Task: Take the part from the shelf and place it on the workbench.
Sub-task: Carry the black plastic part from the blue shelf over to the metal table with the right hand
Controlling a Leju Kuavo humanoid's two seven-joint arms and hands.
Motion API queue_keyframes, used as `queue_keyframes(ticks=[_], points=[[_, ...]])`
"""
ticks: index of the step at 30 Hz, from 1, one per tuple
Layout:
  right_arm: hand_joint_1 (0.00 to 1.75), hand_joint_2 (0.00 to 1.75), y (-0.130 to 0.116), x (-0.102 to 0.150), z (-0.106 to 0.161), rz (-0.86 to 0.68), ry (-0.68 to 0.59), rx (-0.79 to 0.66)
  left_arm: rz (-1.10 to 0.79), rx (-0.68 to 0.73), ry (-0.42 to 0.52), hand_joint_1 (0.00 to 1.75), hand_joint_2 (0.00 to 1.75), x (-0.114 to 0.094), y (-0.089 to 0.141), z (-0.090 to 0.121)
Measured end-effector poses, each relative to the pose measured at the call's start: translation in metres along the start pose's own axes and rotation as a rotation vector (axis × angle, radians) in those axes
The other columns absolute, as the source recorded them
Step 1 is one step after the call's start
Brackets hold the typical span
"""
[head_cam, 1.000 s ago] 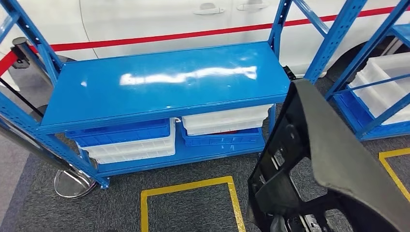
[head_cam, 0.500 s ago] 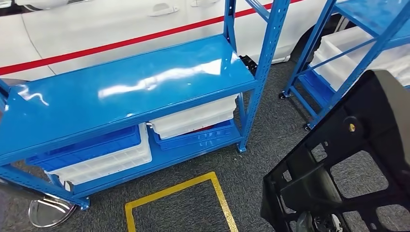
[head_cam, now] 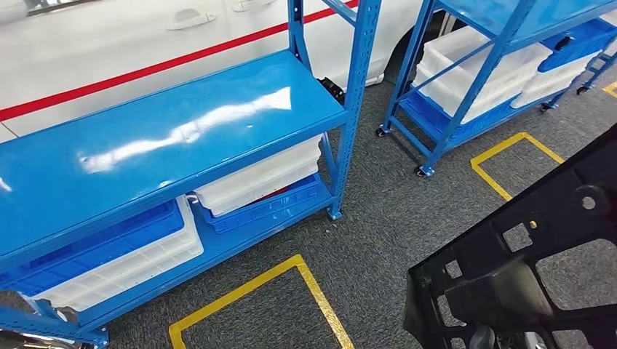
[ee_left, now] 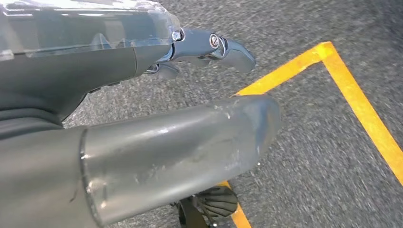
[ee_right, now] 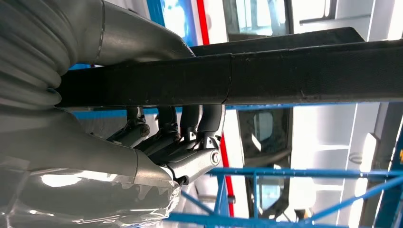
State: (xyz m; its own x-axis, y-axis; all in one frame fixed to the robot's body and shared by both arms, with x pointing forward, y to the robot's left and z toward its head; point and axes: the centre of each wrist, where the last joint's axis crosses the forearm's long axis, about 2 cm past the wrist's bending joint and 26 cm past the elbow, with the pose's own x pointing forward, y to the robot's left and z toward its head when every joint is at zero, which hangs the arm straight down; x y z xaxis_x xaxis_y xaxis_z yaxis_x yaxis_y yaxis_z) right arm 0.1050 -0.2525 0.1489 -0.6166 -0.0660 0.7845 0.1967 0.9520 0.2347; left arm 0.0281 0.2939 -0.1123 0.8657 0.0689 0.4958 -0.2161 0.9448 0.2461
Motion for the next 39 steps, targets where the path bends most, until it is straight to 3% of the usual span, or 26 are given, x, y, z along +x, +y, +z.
queue_keyframes(ticks=[18,20,25,27,29,39], points=[[1.75,1.75,0.010,-0.001,-0.003,0.043,-0.006,0.054,-0.039,0.010,-0.020,0.00,0.00,0.004,0.018,-0.007],[1.75,1.75,0.013,-0.002,-0.004,0.029,-0.009,0.068,-0.057,0.012,-0.071,0.00,0.00,0.013,0.004,-0.007],[1.75,1.75,0.029,-0.020,-0.017,-0.015,-0.021,0.106,-0.062,0.061,-0.228,0.00,0.00,0.101,-0.092,0.001],[1.75,1.75,0.035,-0.026,-0.020,-0.031,-0.021,0.116,-0.031,0.021,-0.253,0.00,0.00,0.114,-0.113,0.009],[1.75,1.75,0.040,-0.030,-0.019,-0.046,-0.011,0.126,0.001,-0.014,-0.252,0.00,0.00,0.115,-0.122,0.014],[1.75,1.75,0.070,-0.041,-0.016,-0.088,0.009,0.185,0.070,-0.028,-0.260,0.00,0.00,0.126,-0.126,0.014]])
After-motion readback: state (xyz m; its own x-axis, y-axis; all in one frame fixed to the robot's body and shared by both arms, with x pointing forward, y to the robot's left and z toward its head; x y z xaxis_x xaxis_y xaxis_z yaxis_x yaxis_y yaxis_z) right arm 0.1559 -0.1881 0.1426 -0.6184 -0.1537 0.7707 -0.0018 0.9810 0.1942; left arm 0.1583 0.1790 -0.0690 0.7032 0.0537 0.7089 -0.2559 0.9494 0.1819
